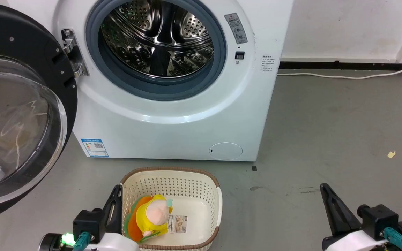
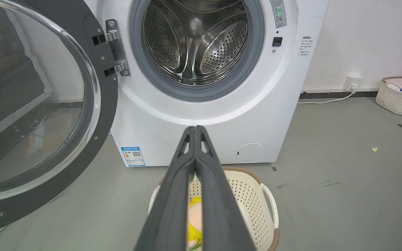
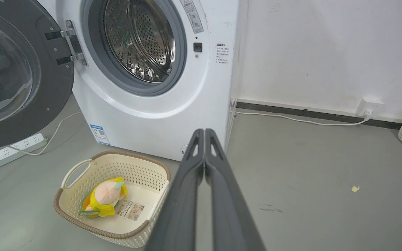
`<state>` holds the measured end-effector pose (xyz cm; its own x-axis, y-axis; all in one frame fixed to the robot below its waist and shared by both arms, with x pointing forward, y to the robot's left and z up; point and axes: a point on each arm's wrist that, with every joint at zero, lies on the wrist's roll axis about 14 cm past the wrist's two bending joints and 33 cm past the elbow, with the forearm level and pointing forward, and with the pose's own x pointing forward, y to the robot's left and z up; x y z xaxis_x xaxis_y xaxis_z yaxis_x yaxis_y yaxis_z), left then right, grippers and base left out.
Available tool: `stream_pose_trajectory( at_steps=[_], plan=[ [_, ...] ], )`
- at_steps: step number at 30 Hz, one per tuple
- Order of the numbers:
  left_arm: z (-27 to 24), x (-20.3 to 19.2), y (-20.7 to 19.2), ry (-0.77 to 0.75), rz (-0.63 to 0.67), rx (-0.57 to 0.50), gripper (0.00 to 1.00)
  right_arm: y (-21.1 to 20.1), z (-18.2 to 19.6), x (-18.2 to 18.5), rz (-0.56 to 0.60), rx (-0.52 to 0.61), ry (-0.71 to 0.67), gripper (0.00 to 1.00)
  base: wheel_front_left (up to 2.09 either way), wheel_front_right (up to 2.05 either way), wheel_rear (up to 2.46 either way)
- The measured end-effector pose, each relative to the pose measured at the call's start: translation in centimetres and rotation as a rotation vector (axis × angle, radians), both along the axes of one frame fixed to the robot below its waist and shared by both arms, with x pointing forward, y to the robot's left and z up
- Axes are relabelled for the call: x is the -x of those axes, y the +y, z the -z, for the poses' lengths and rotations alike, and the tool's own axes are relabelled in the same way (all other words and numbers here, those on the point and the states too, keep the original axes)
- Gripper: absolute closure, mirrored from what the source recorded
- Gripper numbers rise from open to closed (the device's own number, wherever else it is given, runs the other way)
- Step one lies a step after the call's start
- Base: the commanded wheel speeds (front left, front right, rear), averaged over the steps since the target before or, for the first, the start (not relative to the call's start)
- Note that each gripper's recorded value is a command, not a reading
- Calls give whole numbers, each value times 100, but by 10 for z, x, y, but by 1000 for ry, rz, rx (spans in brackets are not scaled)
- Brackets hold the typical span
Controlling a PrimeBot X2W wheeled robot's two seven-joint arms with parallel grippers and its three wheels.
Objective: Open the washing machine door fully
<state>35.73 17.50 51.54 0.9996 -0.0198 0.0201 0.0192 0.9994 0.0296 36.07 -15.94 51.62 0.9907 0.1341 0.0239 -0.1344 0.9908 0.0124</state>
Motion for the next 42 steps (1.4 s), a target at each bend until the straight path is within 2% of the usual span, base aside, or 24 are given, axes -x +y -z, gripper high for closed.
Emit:
stream_pose_trajectory(
  at_steps=[42],
  plan=[
    [-5,-11,2,36,-19,-13,100,-2,-5,-8,5,59,34,100,0,0,0]
  ],
)
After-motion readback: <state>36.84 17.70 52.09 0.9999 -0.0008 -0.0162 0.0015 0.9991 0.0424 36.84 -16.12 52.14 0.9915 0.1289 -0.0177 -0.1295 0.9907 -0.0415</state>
